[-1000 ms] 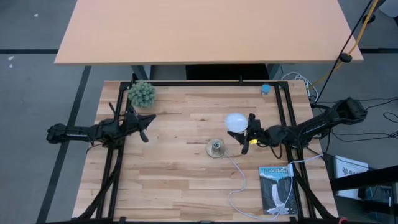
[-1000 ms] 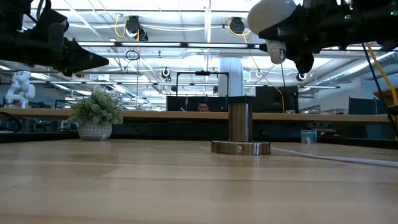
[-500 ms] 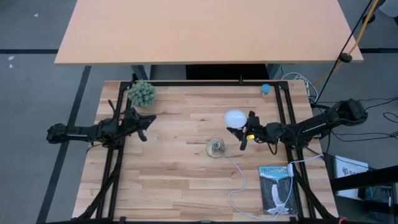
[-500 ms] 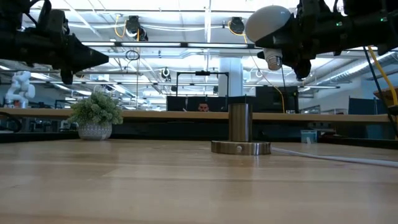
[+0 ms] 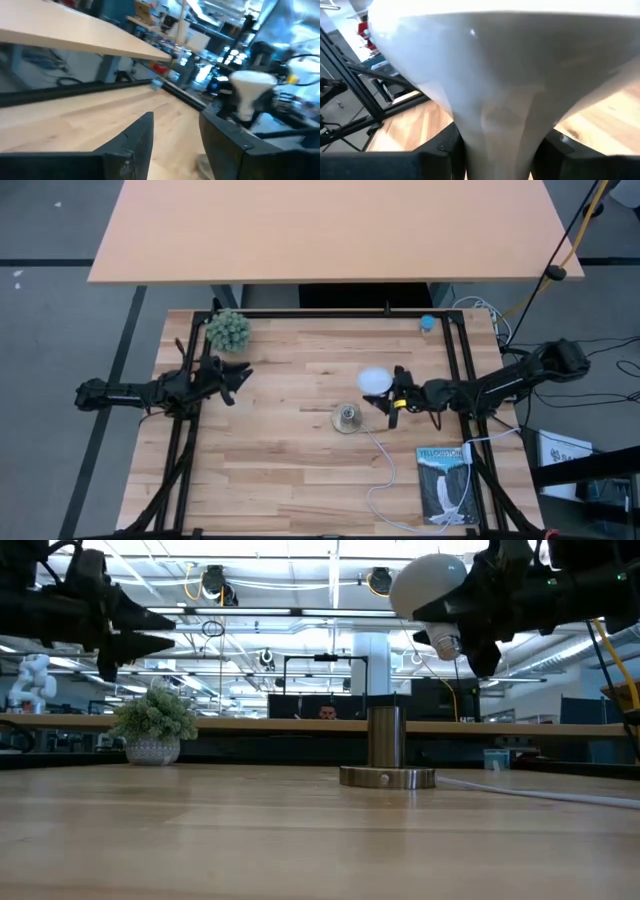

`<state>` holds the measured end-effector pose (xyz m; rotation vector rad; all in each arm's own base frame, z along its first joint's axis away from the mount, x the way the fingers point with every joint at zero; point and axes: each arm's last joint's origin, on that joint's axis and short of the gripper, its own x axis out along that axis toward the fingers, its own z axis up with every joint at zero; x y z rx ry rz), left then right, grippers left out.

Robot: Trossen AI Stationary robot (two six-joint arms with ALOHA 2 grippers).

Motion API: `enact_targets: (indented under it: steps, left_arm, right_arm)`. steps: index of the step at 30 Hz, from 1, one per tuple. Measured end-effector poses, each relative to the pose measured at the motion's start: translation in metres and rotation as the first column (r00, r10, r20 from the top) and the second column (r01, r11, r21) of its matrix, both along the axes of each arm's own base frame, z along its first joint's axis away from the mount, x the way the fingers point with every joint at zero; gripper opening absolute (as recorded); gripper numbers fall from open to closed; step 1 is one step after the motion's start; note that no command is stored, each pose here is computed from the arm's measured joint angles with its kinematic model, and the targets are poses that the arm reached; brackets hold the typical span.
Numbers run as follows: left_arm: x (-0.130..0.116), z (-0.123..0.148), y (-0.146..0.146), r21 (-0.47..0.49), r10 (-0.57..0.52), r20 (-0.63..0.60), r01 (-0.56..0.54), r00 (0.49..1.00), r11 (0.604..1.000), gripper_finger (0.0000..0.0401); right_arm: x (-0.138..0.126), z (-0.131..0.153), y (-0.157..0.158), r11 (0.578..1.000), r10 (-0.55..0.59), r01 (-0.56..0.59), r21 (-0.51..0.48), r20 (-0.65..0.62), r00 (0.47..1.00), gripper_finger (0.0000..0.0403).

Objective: Screw lightbulb
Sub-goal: Insert the light bulb into the lamp

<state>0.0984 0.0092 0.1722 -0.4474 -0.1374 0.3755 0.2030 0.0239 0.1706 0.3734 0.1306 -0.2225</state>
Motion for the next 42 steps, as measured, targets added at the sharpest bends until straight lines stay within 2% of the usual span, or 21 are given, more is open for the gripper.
enact_targets:
  steps: [3,9,12,15,20,25,29,33,37,40,42]
  left_arm:
    - [0.002,0.004,-0.002,-0.034,-0.079,0.054,0.081,0.995,0.996,0.0165]
    - [0.015,0.010,-0.002,0.020,-0.070,0.083,0.069,0.994,0.997,0.0165]
    - [0.025,0.008,-0.003,0.063,-0.078,0.046,0.075,0.996,0.995,0.0165]
    - [0.038,0.004,-0.005,0.069,-0.124,-0.018,0.125,0.992,0.990,0.0165]
    - [0.068,0.017,-0.007,0.113,-0.163,-0.127,0.177,0.978,0.978,0.0165]
    - [0.105,0.037,-0.010,0.260,-0.206,-0.220,0.261,0.954,0.930,0.0165]
    - [0.133,0.042,-0.011,0.284,-0.208,-0.272,0.285,0.940,0.915,0.0165]
    - [0.161,0.040,-0.012,0.286,-0.229,-0.282,0.310,0.932,0.907,0.0165]
    - [0.184,0.022,-0.014,0.280,-0.318,-0.289,0.397,0.903,0.874,0.0165]
    - [0.195,0.010,-0.015,0.290,-0.393,-0.240,0.452,0.888,0.844,0.0165]
    - [0.200,0.003,-0.012,0.292,-0.413,-0.215,0.462,0.885,0.838,0.0165]
  right_arm:
    - [0.002,-0.005,0.003,1.000,0.008,-0.008,-0.002,-0.028,1.000,0.0159]
    - [0.014,-0.006,0.003,0.997,0.008,-0.013,-0.076,-0.063,0.998,0.0148]
    - [0.020,-0.004,0.000,0.997,-0.012,0.007,-0.083,-0.063,0.998,0.0157]
    - [0.027,-0.001,-0.003,0.997,-0.026,0.022,-0.080,-0.059,0.998,0.0172]
    - [0.036,0.004,-0.001,0.995,0.006,-0.011,-0.100,-0.056,0.998,0.0170]
    - [0.040,0.006,0.000,0.994,0.010,-0.015,-0.105,-0.051,0.999,0.0159]
    - [0.040,0.007,0.000,0.988,0.016,-0.025,-0.150,-0.059,0.998,0.0163]
    - [0.040,0.007,0.000,0.986,0.019,-0.029,-0.165,-0.063,0.998,0.0167]
    - [0.040,0.008,0.000,0.987,0.019,-0.026,-0.159,-0.047,0.999,0.0168]
    - [0.041,0.008,0.002,0.994,0.060,-0.062,-0.089,-0.027,0.998,0.0168]
    - [0.043,0.005,0.005,0.994,0.091,-0.093,-0.052,-0.030,0.995,0.0168]
